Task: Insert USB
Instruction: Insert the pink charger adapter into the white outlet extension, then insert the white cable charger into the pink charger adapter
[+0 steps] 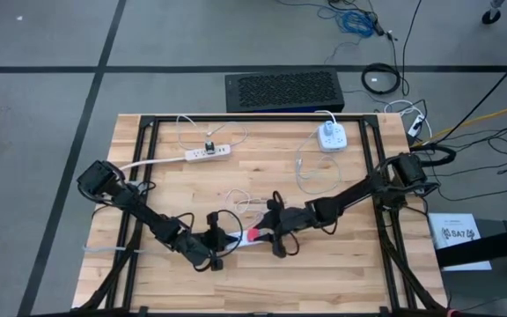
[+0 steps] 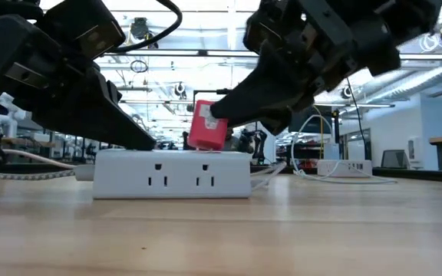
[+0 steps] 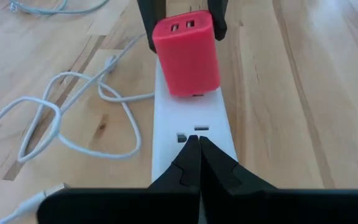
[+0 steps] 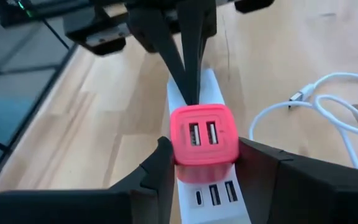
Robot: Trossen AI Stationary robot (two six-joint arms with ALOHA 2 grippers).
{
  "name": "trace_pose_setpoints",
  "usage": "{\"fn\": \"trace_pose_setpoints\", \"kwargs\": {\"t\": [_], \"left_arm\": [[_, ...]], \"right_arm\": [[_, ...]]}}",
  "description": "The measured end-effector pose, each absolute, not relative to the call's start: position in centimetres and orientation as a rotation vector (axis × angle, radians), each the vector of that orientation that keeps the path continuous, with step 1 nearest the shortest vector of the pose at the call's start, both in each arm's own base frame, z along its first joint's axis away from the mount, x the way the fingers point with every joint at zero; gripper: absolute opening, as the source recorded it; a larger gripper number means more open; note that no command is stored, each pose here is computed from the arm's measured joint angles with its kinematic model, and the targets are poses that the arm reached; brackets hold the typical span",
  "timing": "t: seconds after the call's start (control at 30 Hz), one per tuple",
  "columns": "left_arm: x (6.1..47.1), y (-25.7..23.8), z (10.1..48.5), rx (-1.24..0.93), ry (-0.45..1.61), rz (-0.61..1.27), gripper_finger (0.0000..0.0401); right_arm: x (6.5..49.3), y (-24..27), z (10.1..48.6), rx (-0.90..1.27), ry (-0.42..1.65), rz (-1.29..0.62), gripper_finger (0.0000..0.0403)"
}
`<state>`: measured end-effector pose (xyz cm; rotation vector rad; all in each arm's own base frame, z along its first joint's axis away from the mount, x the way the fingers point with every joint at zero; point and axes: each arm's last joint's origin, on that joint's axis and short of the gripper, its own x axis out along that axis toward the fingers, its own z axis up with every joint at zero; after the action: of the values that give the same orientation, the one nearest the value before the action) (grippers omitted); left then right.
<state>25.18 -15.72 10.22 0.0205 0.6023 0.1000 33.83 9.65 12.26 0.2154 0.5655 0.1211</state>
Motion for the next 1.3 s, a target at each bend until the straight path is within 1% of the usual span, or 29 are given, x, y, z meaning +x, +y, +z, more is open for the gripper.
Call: {"fn": "trace_pose_setpoints", "kwargs": {"t": [0.37, 0.87, 0.9, 0.93, 0.97, 1.03, 1.17, 1.3], "left_arm": [[25.2, -15.6, 10.1, 0.021, 0.611, 0.102, 0.0001], [25.4, -15.3, 10.2, -0.001, 0.608, 0.114, 0.0001], [25.4, -15.3, 10.2, -0.003, 0.609, 0.117, 0.0001], [25.4, -15.3, 10.1, -0.001, 0.611, 0.118, 0.0001], [25.4, -15.3, 10.2, -0.005, 0.61, 0.115, 0.0001], [25.4, -15.3, 10.1, -0.005, 0.61, 0.118, 0.0001], [25.4, -15.3, 10.1, -0.006, 0.614, 0.113, 0.0001], [25.4, -15.3, 10.1, -0.005, 0.614, 0.113, 0.0001]], "right_arm": [[37.5, 10.7, 15.2, 0.117, 0.826, 0.088, 0.0112], [37.9, 10.2, 16.7, 0.13, 0.973, 0.034, 0.011], [37.9, 10.0, 16.7, 0.131, 0.99, 0.026, 0.0103], [37.7, 9.7, 16.5, 0.121, 1.015, 0.004, 0.0062], [37.7, 9.4, 16.2, 0.116, 1.03, -0.014, 0.0033], [37.8, 9.1, 16.1, 0.118, 1.037, -0.024, 0.0005], [38.1, 8.9, 15.6, 0.123, 1.055, -0.029, 0.0003], [38.4, 9.0, 16.4, 0.092, 1.073, -0.019, 0.0003]]}}
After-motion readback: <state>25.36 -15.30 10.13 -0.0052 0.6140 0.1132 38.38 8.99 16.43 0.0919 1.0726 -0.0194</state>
